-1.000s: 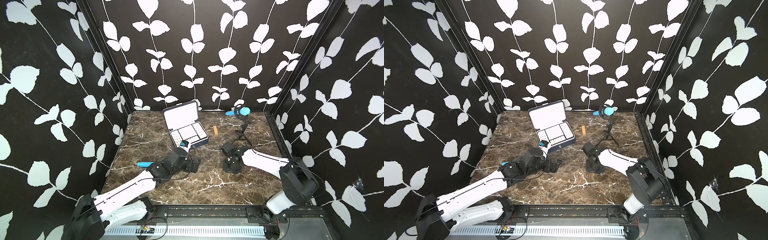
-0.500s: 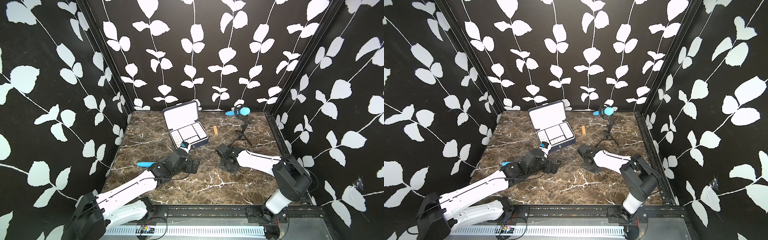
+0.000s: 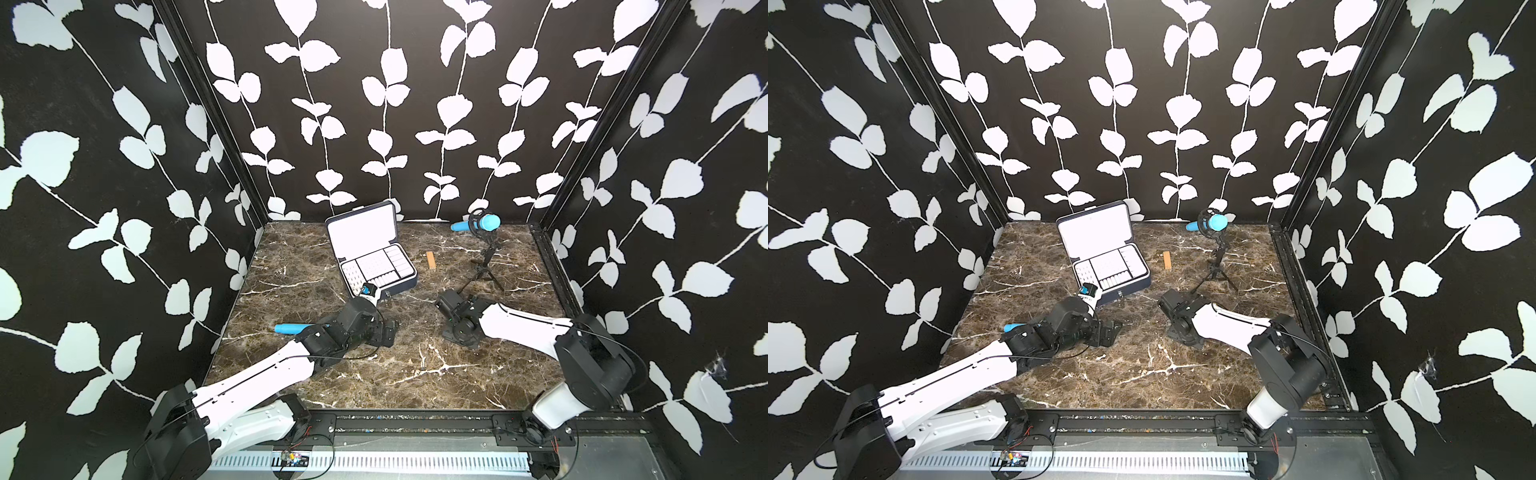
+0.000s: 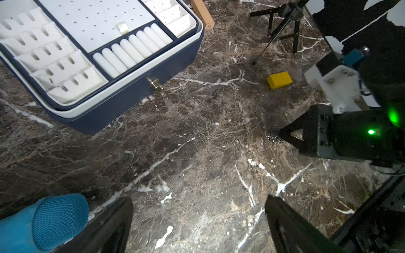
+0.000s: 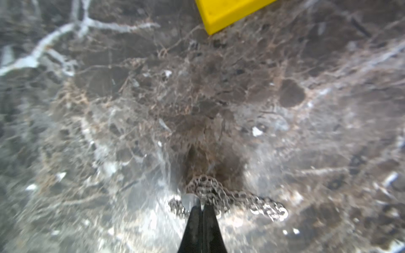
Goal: Put jewelry chain into jewelry box
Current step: Pick up the necklace from the center of the board.
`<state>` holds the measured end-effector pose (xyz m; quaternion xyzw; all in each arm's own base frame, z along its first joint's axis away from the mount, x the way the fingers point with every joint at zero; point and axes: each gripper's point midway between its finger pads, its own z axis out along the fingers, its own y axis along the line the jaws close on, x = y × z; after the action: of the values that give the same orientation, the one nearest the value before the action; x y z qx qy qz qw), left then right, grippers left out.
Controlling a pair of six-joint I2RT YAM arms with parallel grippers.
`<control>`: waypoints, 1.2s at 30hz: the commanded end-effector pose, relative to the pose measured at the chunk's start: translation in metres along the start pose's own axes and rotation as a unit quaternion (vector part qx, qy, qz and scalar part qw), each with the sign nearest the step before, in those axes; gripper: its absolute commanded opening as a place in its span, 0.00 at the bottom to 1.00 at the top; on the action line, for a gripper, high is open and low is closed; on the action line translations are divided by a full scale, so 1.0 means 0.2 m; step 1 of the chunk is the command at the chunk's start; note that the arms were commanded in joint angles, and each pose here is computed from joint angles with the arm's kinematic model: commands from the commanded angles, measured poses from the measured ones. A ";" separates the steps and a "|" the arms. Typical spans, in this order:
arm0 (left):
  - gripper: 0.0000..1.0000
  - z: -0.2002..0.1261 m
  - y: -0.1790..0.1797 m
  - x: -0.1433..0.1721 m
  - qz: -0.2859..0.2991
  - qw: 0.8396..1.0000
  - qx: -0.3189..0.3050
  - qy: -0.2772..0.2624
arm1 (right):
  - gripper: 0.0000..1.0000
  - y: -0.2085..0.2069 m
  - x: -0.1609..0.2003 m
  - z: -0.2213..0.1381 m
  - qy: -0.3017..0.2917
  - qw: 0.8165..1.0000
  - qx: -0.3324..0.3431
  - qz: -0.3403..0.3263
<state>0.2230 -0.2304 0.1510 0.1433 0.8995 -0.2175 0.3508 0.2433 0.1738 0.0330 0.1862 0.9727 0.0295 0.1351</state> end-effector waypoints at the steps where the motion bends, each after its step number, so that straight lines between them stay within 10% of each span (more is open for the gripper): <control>1: 0.97 -0.03 0.01 0.00 0.006 1.000 -0.005 -0.001 | 0.00 -0.01 -0.03 -0.09 -0.018 0.999 -0.011 -0.024; 9: 0.97 -0.09 0.00 -0.06 0.012 1.000 -0.003 -0.018 | 0.00 0.09 -0.09 -0.37 -0.059 0.983 -0.096 -0.145; 22: 0.93 -0.25 -0.45 -0.32 0.071 0.977 0.194 -0.058 | 0.00 0.32 0.03 -0.97 -0.125 0.860 -0.344 -0.356; 36: 0.72 -0.11 -0.71 -0.29 -0.014 0.941 0.337 0.001 | 0.00 0.38 0.06 -1.07 -0.131 0.833 -0.402 -0.356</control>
<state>0.2013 -0.3368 0.2298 0.2384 0.8058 -0.4599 0.2869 0.2024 0.2389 0.2319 -0.2296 0.8659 0.3197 0.3086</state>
